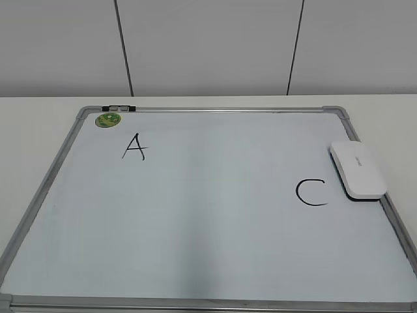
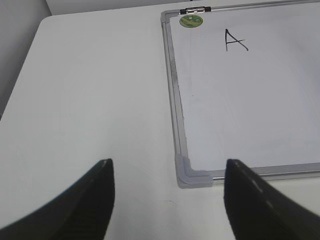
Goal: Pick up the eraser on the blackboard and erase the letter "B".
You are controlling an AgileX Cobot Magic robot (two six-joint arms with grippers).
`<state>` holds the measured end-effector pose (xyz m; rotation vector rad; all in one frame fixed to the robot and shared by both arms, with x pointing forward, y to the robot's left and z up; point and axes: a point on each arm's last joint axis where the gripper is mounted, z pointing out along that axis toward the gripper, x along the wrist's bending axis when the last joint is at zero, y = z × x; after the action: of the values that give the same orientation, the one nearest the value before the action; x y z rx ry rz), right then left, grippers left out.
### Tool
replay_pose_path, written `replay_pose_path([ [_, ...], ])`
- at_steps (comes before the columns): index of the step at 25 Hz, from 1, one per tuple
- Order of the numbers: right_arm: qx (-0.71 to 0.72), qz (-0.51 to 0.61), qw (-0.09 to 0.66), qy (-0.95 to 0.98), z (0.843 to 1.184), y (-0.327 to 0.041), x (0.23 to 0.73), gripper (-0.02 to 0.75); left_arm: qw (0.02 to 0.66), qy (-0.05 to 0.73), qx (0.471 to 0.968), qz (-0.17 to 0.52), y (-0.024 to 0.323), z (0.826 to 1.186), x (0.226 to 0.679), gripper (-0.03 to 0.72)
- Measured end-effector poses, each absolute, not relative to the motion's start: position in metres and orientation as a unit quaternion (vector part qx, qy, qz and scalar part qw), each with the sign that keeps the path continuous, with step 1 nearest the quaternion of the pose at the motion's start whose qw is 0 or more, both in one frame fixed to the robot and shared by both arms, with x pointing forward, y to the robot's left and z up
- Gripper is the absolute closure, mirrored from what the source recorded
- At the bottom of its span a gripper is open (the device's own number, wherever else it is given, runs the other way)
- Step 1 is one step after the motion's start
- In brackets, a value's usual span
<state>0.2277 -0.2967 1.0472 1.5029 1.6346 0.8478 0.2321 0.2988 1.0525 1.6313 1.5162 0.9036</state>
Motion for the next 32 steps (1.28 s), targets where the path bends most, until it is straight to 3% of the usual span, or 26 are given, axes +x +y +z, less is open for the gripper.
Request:
replay_pose_path([
  [32,0.587,0.331,0.373,0.638,1.0472,-0.2967,0.2277,0.147,0.361,0.588,0.633,0.351,0.2988,1.0525,0.2321,0.236],
])
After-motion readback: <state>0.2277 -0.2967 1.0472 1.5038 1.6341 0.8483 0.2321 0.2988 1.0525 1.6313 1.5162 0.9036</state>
